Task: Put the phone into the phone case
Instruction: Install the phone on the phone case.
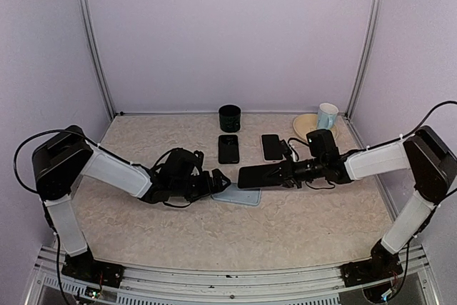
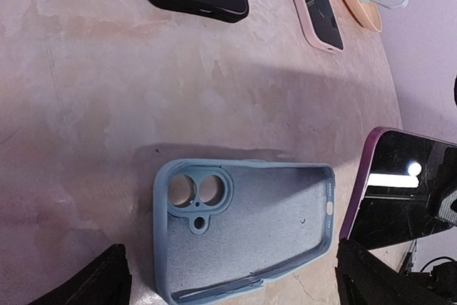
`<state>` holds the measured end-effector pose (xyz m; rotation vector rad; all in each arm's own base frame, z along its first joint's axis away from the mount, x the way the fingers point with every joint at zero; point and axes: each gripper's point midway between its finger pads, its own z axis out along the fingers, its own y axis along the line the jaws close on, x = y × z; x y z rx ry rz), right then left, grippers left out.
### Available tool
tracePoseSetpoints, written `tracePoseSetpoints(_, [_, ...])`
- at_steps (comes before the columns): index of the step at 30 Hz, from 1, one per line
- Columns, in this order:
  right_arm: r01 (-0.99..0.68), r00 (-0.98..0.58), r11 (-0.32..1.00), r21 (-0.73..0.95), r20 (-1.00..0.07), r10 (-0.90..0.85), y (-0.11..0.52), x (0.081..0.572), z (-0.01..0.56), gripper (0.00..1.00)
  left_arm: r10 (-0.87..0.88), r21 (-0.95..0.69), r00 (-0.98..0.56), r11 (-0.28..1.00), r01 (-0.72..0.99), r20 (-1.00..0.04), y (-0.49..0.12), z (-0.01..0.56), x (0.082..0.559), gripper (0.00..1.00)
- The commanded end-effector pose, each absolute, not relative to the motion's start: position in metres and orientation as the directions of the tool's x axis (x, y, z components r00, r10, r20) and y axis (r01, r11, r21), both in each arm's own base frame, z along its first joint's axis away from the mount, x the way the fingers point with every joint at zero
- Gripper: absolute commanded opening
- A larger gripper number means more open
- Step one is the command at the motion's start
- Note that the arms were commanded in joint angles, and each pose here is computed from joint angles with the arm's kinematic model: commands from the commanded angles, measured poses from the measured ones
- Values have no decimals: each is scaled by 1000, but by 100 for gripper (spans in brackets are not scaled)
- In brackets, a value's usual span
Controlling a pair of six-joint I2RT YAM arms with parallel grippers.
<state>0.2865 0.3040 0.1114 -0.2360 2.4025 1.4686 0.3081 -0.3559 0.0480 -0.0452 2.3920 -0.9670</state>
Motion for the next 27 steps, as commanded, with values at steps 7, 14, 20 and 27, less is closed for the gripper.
tracePoseSetpoints(7, [-318, -945, 340, 885, -324, -42, 346, 285, 120, 0, -266, -675, -832, 719, 165, -487, -345, 52, 311, 98])
tracePoseSetpoints(14, [-292, -955, 324, 900, -292, -51, 355, 287, 112, 0, -266, -704, -844, 689, 172, -466, -350, 47, 310, 98])
tracePoseSetpoints(20, [-274, -961, 316, 908, -270, -59, 360, 290, 106, 0, -276, -722, -836, 665, 190, -474, -351, 51, 310, 98])
tracePoseSetpoints(27, [-244, -970, 317, 917, -238, -56, 364, 294, 99, 0, -279, -742, -839, 639, 201, -467, -354, 52, 308, 98])
